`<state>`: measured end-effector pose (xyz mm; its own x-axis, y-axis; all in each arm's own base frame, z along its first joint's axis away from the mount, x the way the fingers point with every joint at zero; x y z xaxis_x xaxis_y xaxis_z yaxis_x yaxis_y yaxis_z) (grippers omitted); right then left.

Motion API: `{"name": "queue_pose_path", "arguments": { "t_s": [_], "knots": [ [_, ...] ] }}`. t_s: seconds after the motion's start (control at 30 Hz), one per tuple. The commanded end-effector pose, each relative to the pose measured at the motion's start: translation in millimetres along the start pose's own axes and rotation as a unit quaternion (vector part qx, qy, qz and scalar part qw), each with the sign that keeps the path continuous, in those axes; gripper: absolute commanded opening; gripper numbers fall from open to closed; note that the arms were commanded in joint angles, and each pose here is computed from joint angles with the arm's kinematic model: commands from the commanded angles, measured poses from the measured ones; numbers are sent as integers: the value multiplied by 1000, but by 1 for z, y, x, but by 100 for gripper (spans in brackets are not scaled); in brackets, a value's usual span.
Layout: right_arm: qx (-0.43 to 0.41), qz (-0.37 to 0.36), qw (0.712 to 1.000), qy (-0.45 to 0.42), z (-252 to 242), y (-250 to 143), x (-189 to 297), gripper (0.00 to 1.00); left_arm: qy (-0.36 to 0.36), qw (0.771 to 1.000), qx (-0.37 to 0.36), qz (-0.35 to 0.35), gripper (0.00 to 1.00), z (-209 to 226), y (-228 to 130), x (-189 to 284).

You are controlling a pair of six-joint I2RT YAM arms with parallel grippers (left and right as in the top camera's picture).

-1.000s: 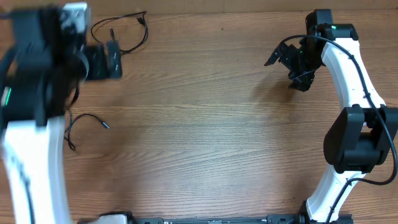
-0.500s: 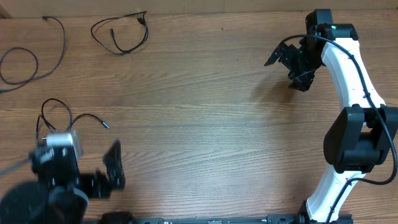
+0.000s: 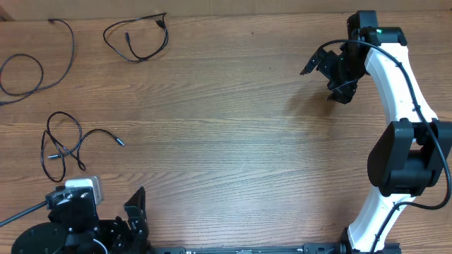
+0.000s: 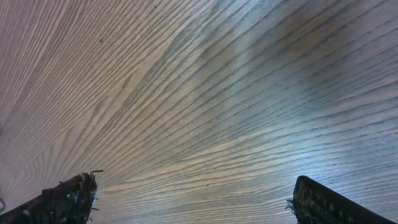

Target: Untangle cables

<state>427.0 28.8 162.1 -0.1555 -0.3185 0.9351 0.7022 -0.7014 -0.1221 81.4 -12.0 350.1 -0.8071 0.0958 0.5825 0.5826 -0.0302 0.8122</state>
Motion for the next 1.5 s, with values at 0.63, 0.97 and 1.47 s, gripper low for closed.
{"name": "queue_pose_path", "arguments": {
  "t_s": [0.63,0.97,1.47],
  "knots": [
    [11,-22,999,22,8,1,20,100,-36,985,-33,-165,100,-6,-60,-65],
    [11,-22,999,22,8,1,21,100,-7,968,-119,-220,99,4,-61,-133],
    [11,-22,999,22,8,1,20,100,3,951,-128,-281,99,9,-81,-196]
  ]
}}
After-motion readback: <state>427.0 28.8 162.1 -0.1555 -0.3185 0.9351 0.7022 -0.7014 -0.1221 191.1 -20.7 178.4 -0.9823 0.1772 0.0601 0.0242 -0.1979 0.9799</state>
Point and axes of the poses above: each gripper's point midway between its finger pads, its own x axis back along the fingers, its own z axis along the line the jaws close on, y = z × x, the point moved 5 cm from there along x, back along the fingers, and after that the axes turned 11 degrees about -x, right-handed, at the moved point
